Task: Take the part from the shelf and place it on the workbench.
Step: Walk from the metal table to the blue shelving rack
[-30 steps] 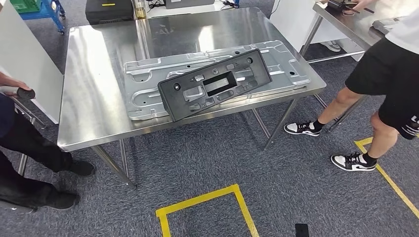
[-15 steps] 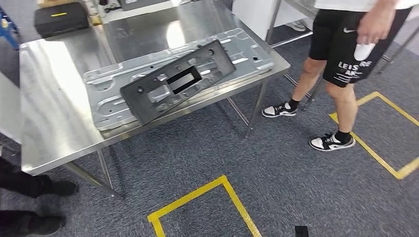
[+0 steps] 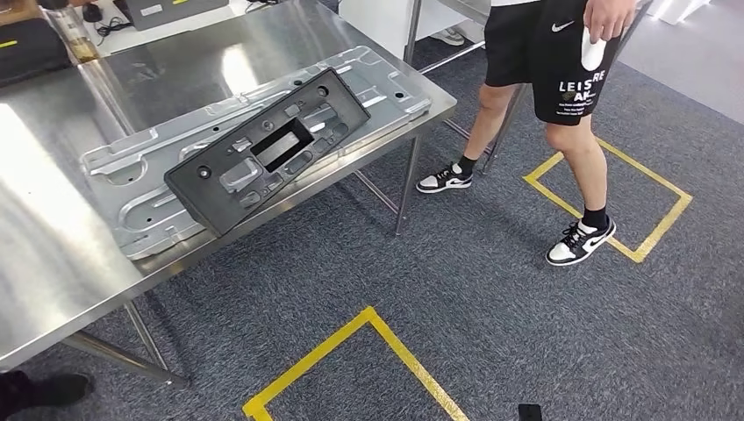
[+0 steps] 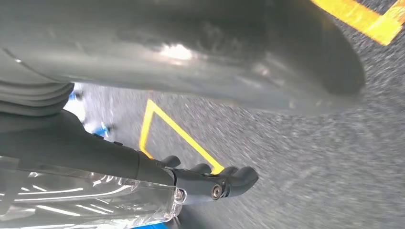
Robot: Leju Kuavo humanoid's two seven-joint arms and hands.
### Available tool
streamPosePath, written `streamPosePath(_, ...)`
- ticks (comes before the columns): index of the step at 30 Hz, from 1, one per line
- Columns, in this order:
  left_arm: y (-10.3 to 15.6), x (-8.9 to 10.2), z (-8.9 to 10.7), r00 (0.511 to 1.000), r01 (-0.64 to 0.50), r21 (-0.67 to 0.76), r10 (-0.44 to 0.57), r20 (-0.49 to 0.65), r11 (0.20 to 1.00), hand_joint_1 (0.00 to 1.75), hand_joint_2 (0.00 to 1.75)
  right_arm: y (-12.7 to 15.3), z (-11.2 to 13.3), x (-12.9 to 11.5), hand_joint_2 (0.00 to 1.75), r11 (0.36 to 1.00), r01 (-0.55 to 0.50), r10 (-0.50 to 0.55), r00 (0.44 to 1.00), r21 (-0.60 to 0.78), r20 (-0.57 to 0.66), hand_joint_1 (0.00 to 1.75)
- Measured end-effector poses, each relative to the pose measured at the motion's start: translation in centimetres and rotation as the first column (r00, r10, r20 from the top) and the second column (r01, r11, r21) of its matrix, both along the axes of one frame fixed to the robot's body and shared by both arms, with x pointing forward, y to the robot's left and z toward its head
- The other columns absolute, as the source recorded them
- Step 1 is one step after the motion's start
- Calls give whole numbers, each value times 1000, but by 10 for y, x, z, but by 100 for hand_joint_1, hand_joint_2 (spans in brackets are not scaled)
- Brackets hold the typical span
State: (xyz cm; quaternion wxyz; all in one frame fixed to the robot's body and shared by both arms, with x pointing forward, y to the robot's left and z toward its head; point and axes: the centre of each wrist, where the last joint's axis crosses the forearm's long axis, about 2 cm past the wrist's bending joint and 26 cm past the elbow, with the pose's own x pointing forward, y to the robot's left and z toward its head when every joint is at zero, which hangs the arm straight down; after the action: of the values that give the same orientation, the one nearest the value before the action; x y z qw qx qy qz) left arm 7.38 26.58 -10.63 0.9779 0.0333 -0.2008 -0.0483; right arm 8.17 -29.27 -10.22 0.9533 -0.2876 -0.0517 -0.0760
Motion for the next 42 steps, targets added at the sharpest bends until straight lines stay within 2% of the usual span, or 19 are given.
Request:
streamPosePath(13,-3,7,1,1000,-4,12,4,5,1000,0,0,0,-1,-8,0,1000,0,0,1000,3,-16,0)
streamPosePath(33,0,0,0,1000,2,26,-1,-14,1000,0,0,6,-1,-3,0,1000,-9,9,1000,19,-10,0)
streamPosePath(42,-5,6,1,1000,7,15,-7,0,1000,0,0,2,-2,-9,0,1000,-4,5,1000,23,-21,0)
